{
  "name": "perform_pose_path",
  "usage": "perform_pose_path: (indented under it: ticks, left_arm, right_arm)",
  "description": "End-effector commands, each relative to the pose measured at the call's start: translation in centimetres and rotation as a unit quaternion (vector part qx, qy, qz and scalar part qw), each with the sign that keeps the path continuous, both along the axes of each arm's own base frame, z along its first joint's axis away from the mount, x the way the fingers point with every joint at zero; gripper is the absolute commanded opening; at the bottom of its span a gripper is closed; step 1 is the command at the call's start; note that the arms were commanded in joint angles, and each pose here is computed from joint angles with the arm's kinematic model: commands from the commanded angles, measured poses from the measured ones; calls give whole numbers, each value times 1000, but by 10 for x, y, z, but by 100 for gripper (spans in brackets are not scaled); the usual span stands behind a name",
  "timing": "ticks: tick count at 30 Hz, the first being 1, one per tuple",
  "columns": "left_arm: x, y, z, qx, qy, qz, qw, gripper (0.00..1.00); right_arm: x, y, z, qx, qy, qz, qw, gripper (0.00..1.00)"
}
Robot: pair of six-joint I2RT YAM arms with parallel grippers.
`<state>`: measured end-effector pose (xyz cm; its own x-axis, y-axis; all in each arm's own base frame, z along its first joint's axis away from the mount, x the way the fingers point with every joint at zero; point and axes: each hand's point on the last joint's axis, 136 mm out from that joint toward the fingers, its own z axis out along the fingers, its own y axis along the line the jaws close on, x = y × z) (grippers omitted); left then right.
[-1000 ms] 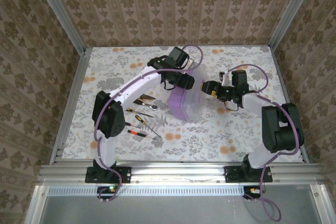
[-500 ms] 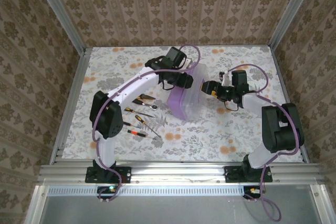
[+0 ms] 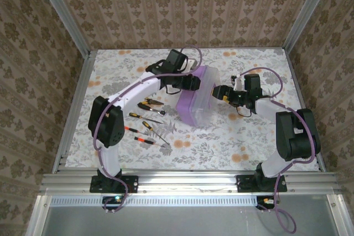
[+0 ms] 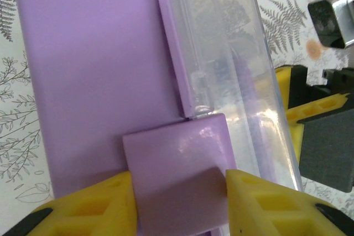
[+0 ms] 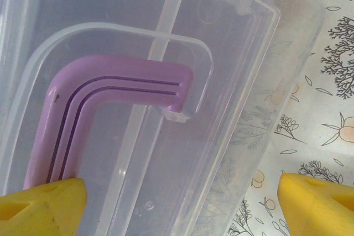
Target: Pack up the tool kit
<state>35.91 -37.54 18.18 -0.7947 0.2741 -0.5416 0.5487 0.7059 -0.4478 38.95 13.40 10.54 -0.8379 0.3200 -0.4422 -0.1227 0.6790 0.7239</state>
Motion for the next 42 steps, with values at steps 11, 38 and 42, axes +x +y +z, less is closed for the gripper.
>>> perform_pose_path:
  ticks: [11,38,42]
  left_arm:
    - [-34,-8,-29,-18,77,-35,996,25]
    - [-22,-1,-12,-96,71,-11,993,11]
    - [-20,2,-8,-101,62,-5,993,5]
  right_arm:
    - [0,13,8,6,-19,26,999,92]
    - [3,15,1,11,-11,29,999,92]
    - [3,15,0,11,-10,29,999,92]
